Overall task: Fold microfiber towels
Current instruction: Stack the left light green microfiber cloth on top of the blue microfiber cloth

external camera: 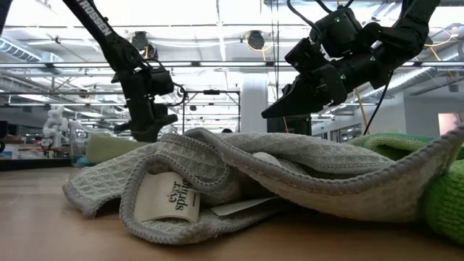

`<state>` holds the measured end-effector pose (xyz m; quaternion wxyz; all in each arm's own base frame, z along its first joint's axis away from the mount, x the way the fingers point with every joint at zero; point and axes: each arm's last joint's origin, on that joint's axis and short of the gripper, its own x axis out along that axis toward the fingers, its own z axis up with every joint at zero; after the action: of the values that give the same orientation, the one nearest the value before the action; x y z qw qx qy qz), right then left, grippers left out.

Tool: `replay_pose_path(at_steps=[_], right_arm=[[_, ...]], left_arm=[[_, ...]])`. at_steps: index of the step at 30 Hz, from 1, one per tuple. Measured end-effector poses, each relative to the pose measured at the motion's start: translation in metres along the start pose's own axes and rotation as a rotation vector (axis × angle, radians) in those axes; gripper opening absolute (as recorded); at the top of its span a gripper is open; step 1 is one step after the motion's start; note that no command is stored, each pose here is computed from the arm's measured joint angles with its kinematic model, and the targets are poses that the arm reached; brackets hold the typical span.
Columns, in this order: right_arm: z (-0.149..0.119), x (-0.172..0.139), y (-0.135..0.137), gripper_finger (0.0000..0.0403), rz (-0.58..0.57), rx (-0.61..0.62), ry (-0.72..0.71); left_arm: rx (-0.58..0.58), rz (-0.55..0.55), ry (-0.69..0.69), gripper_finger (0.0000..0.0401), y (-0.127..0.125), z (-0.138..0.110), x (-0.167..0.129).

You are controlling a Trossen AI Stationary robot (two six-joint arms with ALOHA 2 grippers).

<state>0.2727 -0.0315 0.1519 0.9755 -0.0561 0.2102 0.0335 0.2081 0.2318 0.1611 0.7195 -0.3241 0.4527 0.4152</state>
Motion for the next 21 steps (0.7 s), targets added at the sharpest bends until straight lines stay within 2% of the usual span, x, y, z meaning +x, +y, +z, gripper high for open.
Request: replay_pose_path(at_steps=[3,7,13,17,21], right_arm=[[0.000,0.000,0.000,0.0045,0.000,0.000,0.000],[0.000,0.000,0.000,0.0045,0.001,0.003,0.003],[-0.001,0.000,0.000,0.0045,0.003,0.005,0.014],[-0.001,0.000,0.001,0.0045,0.036,0.001,0.008],[-0.001,0.000,0.002,0.0044,0.063,-0.004,0.003]], left_arm=[[0.011,0.019,-0.005,0.0003,0.001,0.000,-0.012],[0.004,0.034,-0.084,0.0004,-0.001,0.005,-0.045],[-0.088,0.212,-0.020,0.0003,0.012,-0.014,-0.077],[-0.167,0.313,0.073,0.0004,0.024,-0.025,-0.080],[-0.206,0.339,0.103,0.0003,0.035,-0.034,-0.068]])
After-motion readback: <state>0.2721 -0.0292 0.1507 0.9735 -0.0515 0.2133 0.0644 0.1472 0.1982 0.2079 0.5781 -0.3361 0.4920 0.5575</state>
